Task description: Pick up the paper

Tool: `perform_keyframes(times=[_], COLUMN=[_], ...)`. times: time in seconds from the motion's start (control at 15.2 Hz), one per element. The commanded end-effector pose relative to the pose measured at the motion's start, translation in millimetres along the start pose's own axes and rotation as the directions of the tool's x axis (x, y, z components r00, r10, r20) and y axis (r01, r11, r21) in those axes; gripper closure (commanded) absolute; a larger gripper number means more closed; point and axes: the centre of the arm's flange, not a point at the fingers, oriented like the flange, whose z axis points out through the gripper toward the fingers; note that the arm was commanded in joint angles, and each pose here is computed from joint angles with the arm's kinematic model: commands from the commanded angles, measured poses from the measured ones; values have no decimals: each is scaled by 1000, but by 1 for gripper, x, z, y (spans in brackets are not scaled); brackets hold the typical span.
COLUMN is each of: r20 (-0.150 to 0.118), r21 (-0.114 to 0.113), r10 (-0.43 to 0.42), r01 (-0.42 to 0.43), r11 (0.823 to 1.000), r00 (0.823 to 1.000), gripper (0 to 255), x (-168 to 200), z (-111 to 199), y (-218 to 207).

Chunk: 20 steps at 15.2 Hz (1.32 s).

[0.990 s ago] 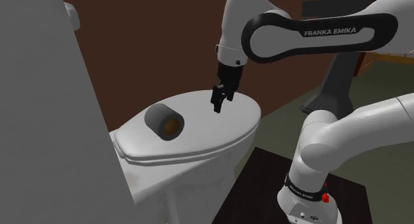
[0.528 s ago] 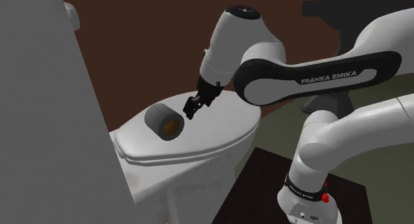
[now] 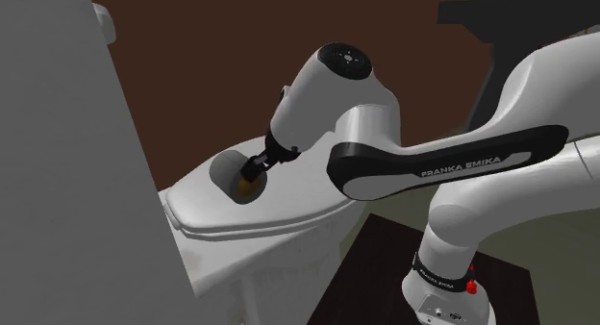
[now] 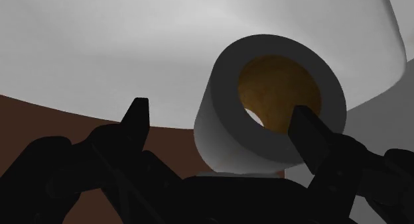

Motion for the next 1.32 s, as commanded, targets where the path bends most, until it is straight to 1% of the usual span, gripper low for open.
perform_keyframes(times=[0.0, 0.13, 0.26, 0.33, 0.92, 1.25], r20=[-2, -2, -2, -2, -2, -2], r21=[0, 0, 0, 0, 0, 0], r10=[1, 1, 1, 1, 1, 1], r01=[-1, -1, -1, -1, -1, -1], r11=[1000, 1000, 1000, 1000, 1000, 1000], r00=[1000, 1000, 1000, 1000, 1000, 1000], gripper=[0, 0, 0, 255, 255, 255], x=[-5, -13, -13, -13, -13, 3], z=[8, 19, 19, 18, 19, -2], y=[-2, -3, -3, -3, -3, 0])
